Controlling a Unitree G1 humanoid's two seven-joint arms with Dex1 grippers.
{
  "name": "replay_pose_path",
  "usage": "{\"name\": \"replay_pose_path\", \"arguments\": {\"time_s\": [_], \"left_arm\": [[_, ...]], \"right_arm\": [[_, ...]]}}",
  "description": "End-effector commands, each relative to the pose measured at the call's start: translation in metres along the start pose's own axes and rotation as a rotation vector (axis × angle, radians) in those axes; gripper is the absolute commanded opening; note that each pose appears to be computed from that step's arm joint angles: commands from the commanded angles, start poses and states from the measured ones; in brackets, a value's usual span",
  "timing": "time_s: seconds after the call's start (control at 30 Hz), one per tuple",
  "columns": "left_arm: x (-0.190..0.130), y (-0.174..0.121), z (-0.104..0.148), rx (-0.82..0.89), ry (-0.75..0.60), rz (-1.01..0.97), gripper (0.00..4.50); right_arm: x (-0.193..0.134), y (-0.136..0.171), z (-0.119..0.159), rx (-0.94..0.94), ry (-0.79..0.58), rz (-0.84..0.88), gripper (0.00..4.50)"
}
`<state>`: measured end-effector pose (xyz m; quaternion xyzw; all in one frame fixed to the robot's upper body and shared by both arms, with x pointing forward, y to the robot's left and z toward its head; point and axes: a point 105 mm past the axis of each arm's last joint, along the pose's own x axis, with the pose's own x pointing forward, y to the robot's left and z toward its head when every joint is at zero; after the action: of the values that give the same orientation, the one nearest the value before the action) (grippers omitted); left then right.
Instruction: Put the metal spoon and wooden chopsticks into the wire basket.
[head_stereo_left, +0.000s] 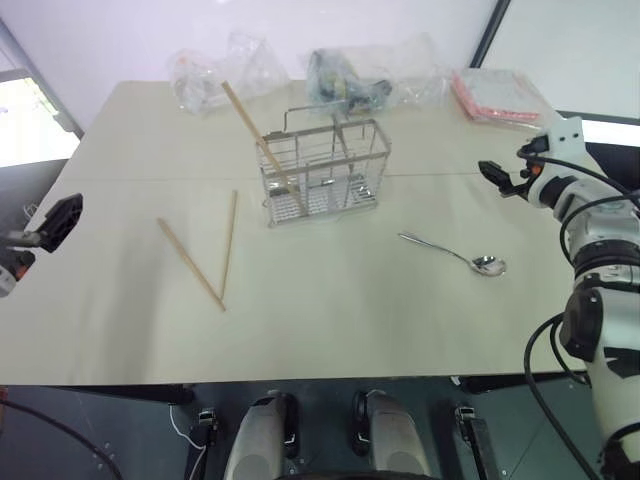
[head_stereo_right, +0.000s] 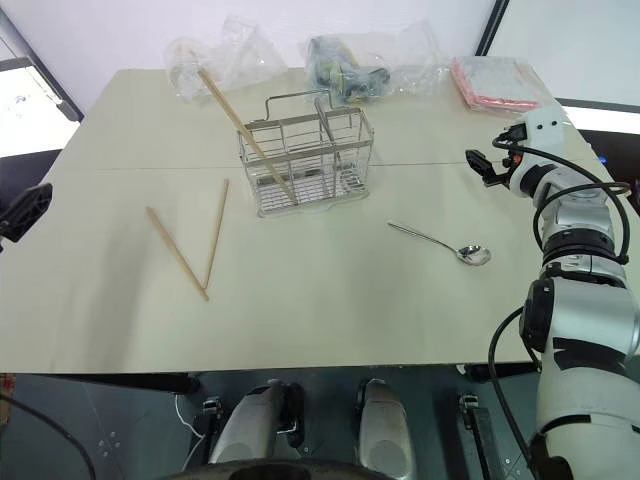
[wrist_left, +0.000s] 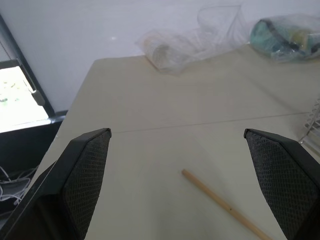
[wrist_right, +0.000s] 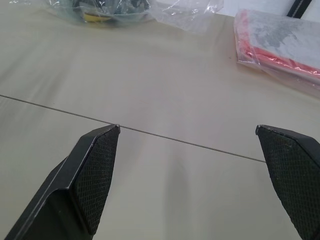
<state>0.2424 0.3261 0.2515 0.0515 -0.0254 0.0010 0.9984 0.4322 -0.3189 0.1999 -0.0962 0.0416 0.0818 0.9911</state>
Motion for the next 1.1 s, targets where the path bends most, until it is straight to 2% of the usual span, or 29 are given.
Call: {"name": "replay_pose_path", "arguments": {"time_s": [0.03, 0.77, 0.97, 1.03, 1.1], "left_arm": [[-0.001, -0.003, 0.011, 0.010, -0.046, -0.011, 4.50], [0.006, -0.010, 0.022, 0.024, -0.063, -0.050, 4.50], [0.014, -0.047, 0.032, 0.052, -0.074, -0.217, 4.50], [0.015, -0.076, 0.036, 0.063, -0.072, -0.360, 4.50], [0.008, -0.118, 0.037, 0.077, -0.054, -0.573, 4.50]], "right_arm": [[-0.004, -0.010, 0.017, -0.023, -0.053, -0.028, 4.45], [-0.003, -0.008, 0.023, -0.033, -0.063, -0.015, 4.45], [-0.004, 0.002, 0.033, -0.124, -0.043, 0.094, 4.45], [-0.005, 0.011, 0.039, -0.186, -0.024, 0.193, 4.45], [-0.010, 0.027, 0.044, -0.265, 0.021, 0.362, 4.45]]}}
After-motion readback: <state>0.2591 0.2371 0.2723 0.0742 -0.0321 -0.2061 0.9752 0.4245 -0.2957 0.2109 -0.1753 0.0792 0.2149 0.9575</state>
